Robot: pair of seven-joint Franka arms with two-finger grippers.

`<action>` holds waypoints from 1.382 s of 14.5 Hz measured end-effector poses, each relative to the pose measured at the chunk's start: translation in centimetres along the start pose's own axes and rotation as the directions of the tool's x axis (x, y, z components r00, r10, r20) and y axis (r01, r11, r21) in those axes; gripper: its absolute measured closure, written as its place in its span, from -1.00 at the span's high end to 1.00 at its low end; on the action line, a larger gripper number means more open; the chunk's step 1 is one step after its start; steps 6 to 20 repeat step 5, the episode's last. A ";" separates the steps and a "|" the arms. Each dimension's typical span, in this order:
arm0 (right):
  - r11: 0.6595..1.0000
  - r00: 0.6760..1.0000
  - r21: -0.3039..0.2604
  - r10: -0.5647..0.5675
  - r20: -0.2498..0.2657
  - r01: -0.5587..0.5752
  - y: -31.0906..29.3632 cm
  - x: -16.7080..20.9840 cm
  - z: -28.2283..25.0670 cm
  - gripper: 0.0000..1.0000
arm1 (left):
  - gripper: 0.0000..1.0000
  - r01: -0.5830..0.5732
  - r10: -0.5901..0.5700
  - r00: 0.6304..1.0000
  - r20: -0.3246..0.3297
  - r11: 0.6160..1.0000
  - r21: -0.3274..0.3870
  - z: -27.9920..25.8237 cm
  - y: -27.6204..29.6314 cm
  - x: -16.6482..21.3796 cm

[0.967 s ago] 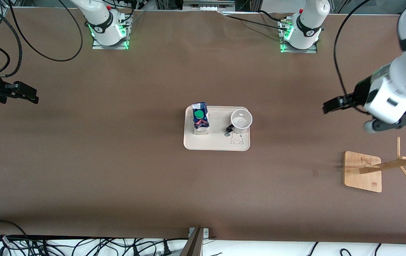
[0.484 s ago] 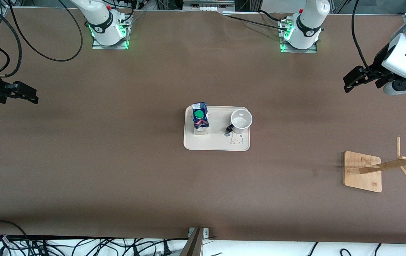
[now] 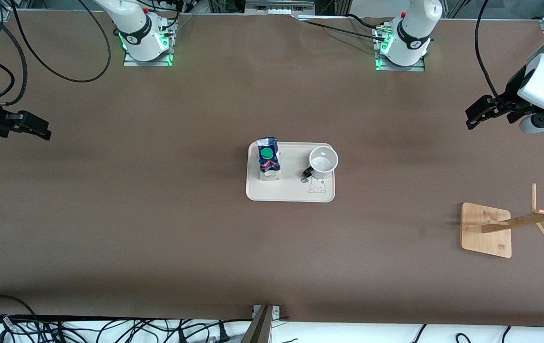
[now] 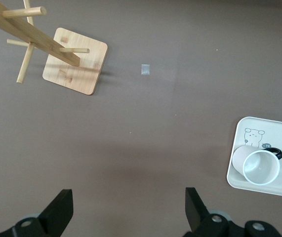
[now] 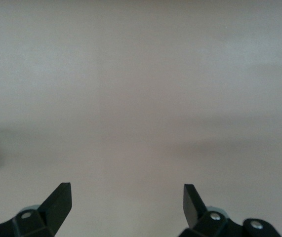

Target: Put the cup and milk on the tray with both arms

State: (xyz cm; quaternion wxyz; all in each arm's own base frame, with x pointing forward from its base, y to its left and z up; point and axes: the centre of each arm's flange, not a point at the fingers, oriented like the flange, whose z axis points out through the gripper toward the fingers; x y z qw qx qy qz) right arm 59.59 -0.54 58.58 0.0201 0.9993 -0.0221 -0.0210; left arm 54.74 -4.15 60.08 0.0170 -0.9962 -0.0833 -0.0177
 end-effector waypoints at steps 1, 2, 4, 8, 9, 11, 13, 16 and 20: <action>1.000 1.000 0.000 0.001 0.000 -0.001 0.0 0.0 0.0 1.00 | 1.00 0.003 -0.003 1.000 -0.002 1.000 0.000 -0.1 -0.2 0.0; 1.000 1.000 0.000 0.002 0.000 -0.002 0.1 0.0 0.0 1.00 | 1.00 0.005 -0.005 1.000 -0.005 1.000 -0.001 -0.1 -0.3 0.1; 1.000 1.000 0.000 0.003 0.000 -0.003 0.1 0.0 0.0 1.00 | 1.00 0.006 -0.006 1.000 -0.015 1.000 -0.004 -0.4 -0.3 0.1; 1.000 1.000 0.000 0.003 0.000 -0.003 0.1 0.0 0.0 1.00 | 1.00 0.006 -0.006 1.000 -0.017 1.000 -0.006 -0.5 -0.3 0.1; 1.000 1.000 0.000 0.003 0.000 -0.003 0.1 0.0 0.0 1.00 | 1.00 0.006 -0.006 1.000 -0.017 1.000 -0.006 -0.5 -0.3 0.1; 1.000 1.000 0.000 0.003 0.000 -0.003 0.1 0.0 0.0 1.00 | 1.00 0.006 -0.006 1.000 -0.017 1.000 -0.006 -0.5 -0.3 0.1; 1.000 1.000 0.000 0.003 0.000 -0.003 0.1 0.0 0.0 1.00 | 1.00 0.006 -0.006 1.000 -0.017 1.000 -0.006 -0.5 -0.3 0.1; 1.000 1.000 0.000 0.003 0.000 -0.003 0.1 0.0 0.0 1.00 | 1.00 0.006 -0.006 1.000 -0.017 1.000 -0.006 -0.5 -0.3 0.1; 1.000 1.000 0.000 0.003 0.000 -0.003 0.1 0.0 0.0 1.00 | 1.00 0.006 -0.006 1.000 -0.017 1.000 -0.006 -0.5 -0.3 0.1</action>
